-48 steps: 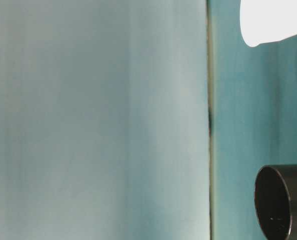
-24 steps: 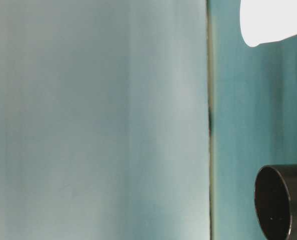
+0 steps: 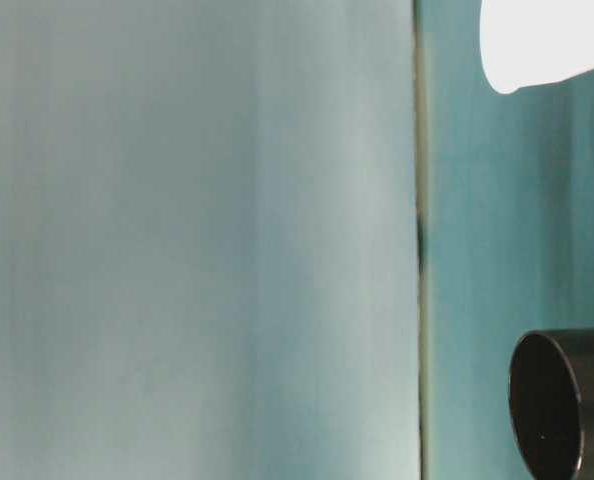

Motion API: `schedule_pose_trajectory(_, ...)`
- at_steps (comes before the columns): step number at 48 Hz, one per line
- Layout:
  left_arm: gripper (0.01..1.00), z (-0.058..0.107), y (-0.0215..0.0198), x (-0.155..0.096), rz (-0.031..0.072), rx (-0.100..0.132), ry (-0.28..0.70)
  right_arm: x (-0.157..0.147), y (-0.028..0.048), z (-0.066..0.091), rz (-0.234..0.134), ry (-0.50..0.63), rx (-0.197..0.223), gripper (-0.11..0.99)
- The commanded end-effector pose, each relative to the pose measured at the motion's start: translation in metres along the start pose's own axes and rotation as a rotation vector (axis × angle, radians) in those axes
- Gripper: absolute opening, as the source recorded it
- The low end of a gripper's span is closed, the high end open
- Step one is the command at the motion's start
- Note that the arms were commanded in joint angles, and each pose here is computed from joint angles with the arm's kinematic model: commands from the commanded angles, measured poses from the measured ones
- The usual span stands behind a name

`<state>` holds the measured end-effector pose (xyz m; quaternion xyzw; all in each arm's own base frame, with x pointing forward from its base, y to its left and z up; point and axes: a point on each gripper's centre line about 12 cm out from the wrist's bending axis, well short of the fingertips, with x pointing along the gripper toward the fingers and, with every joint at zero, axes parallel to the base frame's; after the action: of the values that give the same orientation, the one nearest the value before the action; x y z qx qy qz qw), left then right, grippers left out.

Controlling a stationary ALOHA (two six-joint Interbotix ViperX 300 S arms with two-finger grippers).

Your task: Put the paper cup into the moved red handle cup holder.

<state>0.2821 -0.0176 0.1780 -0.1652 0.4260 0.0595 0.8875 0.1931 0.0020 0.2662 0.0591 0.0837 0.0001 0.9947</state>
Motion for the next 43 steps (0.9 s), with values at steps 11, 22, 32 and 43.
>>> schedule_pose_trajectory(11,0.968,0.006,-0.0034,0.009,0.003,-0.022,0.012,0.001,0.0005,0.007,0.001,-0.018,0.011,-0.1)
schedule_pose_trajectory(22,0.986,0.007,-0.0042,0.021,0.015,-0.014,0.037,0.001,0.0005,0.007,0.001,-0.018,0.011,-0.1)
schedule_pose_trajectory(32,0.986,0.0,-0.0028,0.036,0.029,-0.01,0.078,0.001,0.0005,0.007,0.0,-0.015,0.009,-0.1)
schedule_pose_trajectory(43,0.985,-0.001,-0.0023,0.044,0.024,-0.009,0.07,0.001,0.0003,0.004,-0.002,0.006,0.011,-0.1)
